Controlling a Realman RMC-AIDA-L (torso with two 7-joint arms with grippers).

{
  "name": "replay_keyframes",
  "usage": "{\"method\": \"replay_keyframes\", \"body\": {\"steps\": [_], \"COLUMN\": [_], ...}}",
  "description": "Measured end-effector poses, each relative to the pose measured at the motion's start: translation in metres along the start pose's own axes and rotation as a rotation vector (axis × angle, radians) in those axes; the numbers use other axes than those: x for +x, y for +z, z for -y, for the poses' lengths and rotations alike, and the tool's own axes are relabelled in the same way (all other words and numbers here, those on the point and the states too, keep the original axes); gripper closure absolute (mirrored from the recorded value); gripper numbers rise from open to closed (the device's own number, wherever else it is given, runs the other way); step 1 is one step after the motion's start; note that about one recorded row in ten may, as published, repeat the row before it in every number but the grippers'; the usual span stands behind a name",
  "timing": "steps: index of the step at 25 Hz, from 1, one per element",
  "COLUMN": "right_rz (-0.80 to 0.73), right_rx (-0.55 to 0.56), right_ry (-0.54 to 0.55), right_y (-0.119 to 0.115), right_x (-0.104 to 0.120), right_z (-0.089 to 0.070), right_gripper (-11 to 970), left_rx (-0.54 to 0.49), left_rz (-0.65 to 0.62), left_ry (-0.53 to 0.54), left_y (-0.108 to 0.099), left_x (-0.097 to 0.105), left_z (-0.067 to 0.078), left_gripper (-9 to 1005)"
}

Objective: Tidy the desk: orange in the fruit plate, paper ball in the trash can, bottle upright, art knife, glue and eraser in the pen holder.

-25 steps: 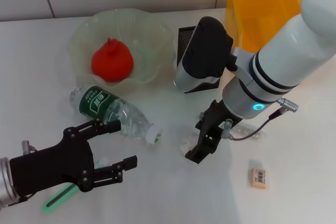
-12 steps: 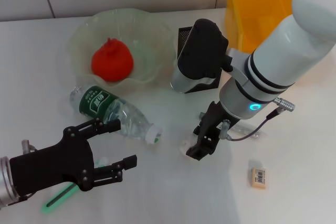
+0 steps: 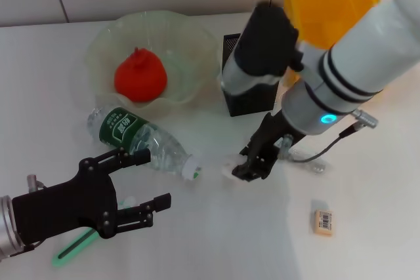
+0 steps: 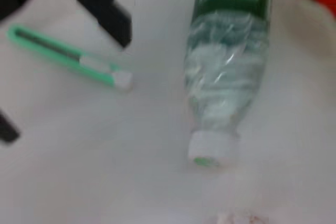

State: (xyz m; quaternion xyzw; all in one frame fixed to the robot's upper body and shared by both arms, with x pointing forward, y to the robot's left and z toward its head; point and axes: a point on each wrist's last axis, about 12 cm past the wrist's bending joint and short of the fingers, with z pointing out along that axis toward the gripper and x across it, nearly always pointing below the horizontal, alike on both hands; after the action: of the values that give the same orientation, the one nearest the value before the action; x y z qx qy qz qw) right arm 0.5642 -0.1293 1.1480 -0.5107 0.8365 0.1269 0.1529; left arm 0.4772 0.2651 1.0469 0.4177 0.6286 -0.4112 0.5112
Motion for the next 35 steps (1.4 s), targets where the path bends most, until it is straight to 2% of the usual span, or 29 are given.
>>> {"method": "replay_keyframes", "body": {"steps": [4, 6, 7, 8, 13, 17, 20, 23, 29, 35], "right_rz": [0.077, 0.159, 0.159, 0.189, 0.313, 0.335, 0.337, 0.355, 0.388, 0.391], "right_rx": [0.022, 0.075, 0.075, 0.099, 0.253, 0.405, 0.5, 0.545, 0.571, 0.566], "right_ry": [0.049, 0.101, 0.101, 0.127, 0.268, 0.353, 0.415, 0.452, 0.475, 0.449], "right_y": [-0.03, -0.059, -0.059, -0.07, -0.12, -0.137, -0.14, -0.133, -0.113, -0.099], "right_x": [0.002, 0.009, 0.009, 0.013, 0.045, 0.074, 0.091, 0.099, 0.099, 0.089], "right_z": [0.008, 0.019, 0.019, 0.024, 0.052, 0.074, 0.091, 0.103, 0.121, 0.129], "right_gripper": [638, 639, 640, 641, 642, 643, 643, 644, 641, 636], "left_rx": [0.001, 0.001, 0.002, 0.002, 0.004, 0.007, 0.009, 0.012, 0.017, 0.018], "left_rz": [0.0, 0.0, 0.0, 0.0, 0.0, 0.002, 0.002, 0.003, 0.005, 0.005], "left_ry": [0.0, -0.001, -0.002, -0.002, -0.002, 0.0, 0.003, 0.007, 0.012, 0.012], "left_y": [0.0, 0.0, 0.001, 0.001, 0.001, 0.003, 0.003, 0.005, 0.005, 0.005], "left_x": [0.0, 0.0, 0.0, 0.0, 0.0, -0.001, -0.001, -0.003, -0.004, -0.004], "left_z": [0.0, 0.0, 0.0, 0.0, 0.001, 0.0, -0.001, -0.002, -0.003, -0.003], "left_gripper": [182, 182, 182, 182, 183, 184, 185, 185, 186, 187]}}
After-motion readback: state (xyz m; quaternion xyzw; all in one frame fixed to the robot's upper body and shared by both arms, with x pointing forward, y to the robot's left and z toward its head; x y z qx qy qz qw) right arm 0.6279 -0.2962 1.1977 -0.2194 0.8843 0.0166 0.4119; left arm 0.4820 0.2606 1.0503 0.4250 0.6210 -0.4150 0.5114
